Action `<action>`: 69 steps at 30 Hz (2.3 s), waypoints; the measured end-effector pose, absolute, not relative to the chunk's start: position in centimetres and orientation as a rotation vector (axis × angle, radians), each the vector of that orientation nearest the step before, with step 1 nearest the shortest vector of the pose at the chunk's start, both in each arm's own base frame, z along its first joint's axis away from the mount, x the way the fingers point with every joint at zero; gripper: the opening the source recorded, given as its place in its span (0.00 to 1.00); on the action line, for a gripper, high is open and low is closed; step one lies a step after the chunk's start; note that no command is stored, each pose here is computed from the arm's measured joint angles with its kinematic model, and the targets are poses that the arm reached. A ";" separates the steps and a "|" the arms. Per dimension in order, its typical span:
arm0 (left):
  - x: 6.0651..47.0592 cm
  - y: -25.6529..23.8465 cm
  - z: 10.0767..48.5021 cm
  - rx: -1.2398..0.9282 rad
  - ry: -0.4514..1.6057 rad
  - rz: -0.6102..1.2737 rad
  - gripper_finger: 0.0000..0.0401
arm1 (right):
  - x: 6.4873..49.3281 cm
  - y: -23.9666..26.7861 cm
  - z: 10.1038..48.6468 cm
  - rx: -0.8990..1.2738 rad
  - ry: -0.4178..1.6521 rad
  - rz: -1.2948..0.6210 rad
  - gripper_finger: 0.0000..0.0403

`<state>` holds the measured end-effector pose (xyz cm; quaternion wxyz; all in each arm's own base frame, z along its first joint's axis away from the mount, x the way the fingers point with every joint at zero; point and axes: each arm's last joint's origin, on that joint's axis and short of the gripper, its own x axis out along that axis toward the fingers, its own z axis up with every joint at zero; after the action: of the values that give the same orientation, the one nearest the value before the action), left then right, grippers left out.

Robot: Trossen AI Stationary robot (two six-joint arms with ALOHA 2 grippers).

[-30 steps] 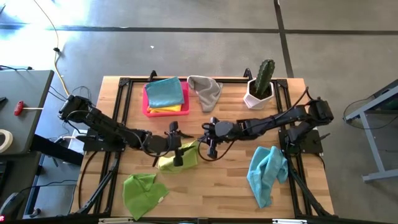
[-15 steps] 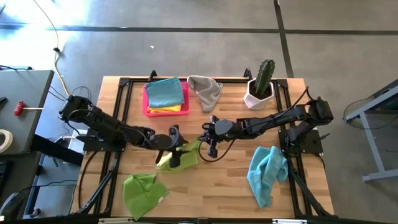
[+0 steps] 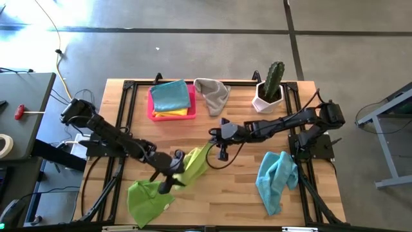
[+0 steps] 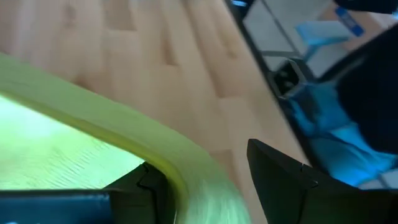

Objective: Fold microfiber towels
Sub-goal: Fold the light green towel on the table

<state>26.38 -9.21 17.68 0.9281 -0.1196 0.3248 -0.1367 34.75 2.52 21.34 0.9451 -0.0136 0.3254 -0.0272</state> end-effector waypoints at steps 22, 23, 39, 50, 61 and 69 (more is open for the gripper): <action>25.7 -11.3 16.1 -0.245 0.702 -0.091 0.42 | 34.8 2.6 21.4 -0.035 0.655 -0.074 0.00; 25.9 -11.3 15.9 -0.227 0.700 -0.089 0.42 | 34.8 2.6 21.4 -0.035 0.655 -0.074 0.00; 28.6 -5.9 16.7 -0.010 0.443 0.352 0.42 | 34.7 3.8 21.5 -0.242 0.645 0.027 0.00; 29.5 -2.8 16.8 -0.213 0.463 0.212 0.42 | 35.0 3.8 21.9 -0.322 0.594 0.043 0.00; 28.9 -5.7 16.4 -0.412 0.600 -0.184 0.42 | 35.1 3.3 21.9 -0.369 0.600 -0.026 0.00; 27.9 -8.9 16.0 -0.468 0.676 -0.214 0.42 | 35.1 3.2 21.9 -0.371 0.602 -0.034 0.00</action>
<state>27.86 -8.93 16.00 0.9112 -0.2268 0.3280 -0.1036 35.06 3.19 21.93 0.9381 -0.1815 0.2946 -0.0166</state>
